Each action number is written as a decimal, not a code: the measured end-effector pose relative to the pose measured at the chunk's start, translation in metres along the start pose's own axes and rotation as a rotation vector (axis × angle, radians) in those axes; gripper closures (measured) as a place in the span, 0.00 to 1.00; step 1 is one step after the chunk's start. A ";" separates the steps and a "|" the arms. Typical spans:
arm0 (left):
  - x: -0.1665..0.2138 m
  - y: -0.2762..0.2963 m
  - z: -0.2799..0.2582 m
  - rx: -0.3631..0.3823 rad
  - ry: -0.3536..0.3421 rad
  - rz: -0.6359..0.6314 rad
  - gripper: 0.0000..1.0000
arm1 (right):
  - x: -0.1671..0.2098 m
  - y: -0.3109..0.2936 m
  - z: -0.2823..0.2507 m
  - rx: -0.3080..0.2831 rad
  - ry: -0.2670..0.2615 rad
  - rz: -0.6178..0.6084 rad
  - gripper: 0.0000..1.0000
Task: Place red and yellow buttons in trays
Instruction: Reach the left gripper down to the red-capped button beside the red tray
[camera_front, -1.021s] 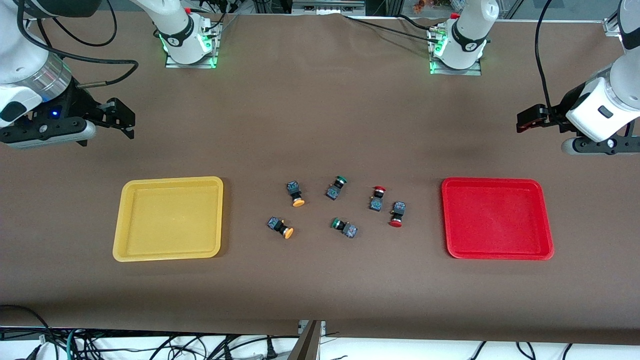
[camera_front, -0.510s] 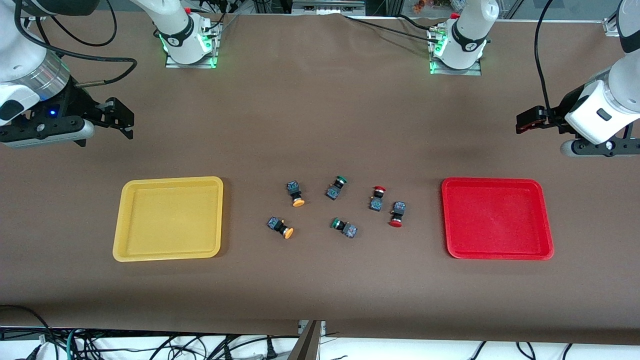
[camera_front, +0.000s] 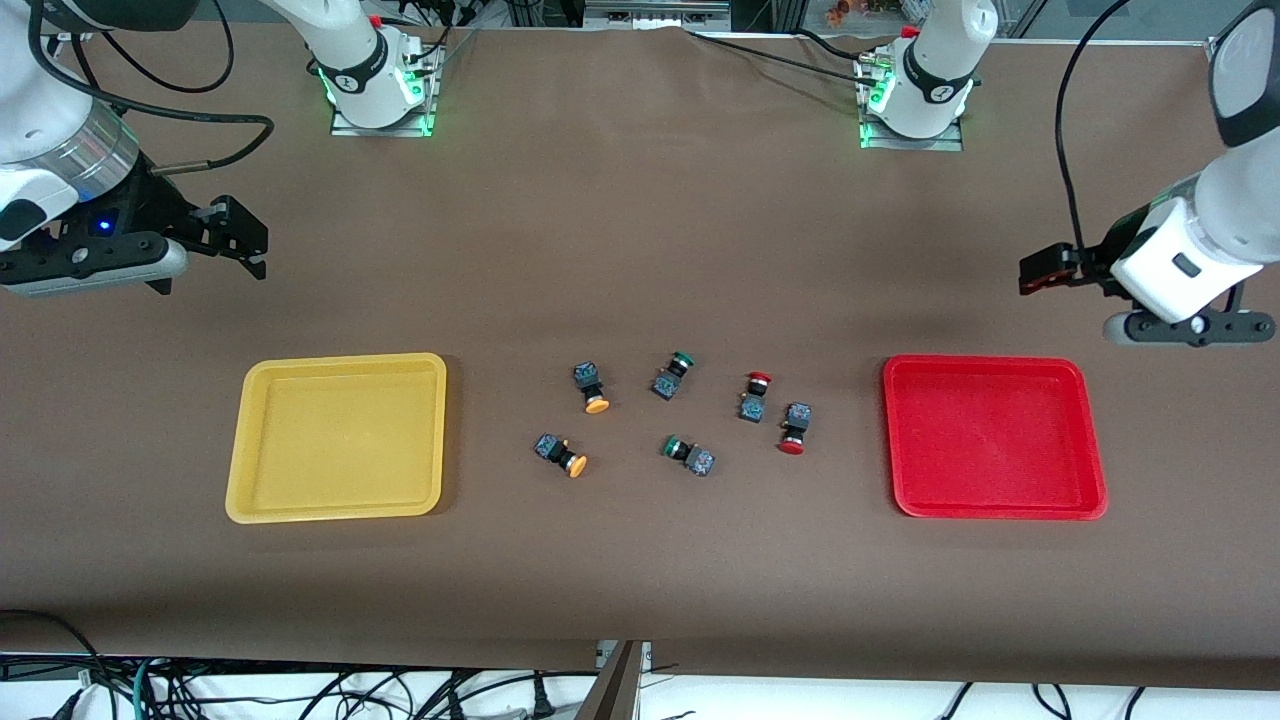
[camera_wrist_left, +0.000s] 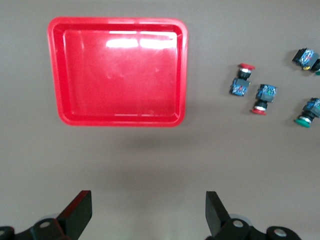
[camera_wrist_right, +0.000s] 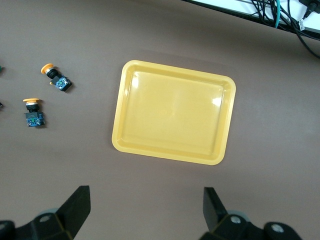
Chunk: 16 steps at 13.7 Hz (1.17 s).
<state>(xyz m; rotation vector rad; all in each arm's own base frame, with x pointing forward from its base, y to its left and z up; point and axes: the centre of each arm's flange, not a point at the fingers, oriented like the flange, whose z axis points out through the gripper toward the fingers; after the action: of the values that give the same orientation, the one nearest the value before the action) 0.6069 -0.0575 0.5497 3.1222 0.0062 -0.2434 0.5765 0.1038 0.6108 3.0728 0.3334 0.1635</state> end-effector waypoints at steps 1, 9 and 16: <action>0.010 0.008 0.012 -0.002 0.009 0.013 0.00 | 0.000 0.000 0.000 0.000 0.000 0.000 0.00; 0.110 0.079 0.179 -0.044 0.092 0.097 0.00 | 0.000 0.000 0.000 0.000 0.001 0.000 0.00; 0.124 0.156 0.274 -0.071 0.123 0.071 0.00 | 0.000 0.000 0.000 0.000 0.002 0.000 0.00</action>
<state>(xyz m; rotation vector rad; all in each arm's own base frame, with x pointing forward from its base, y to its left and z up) 0.6880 -0.2158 0.2611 3.0544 -0.0927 -0.0494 0.5769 0.1040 0.6113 3.0729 0.3337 0.1662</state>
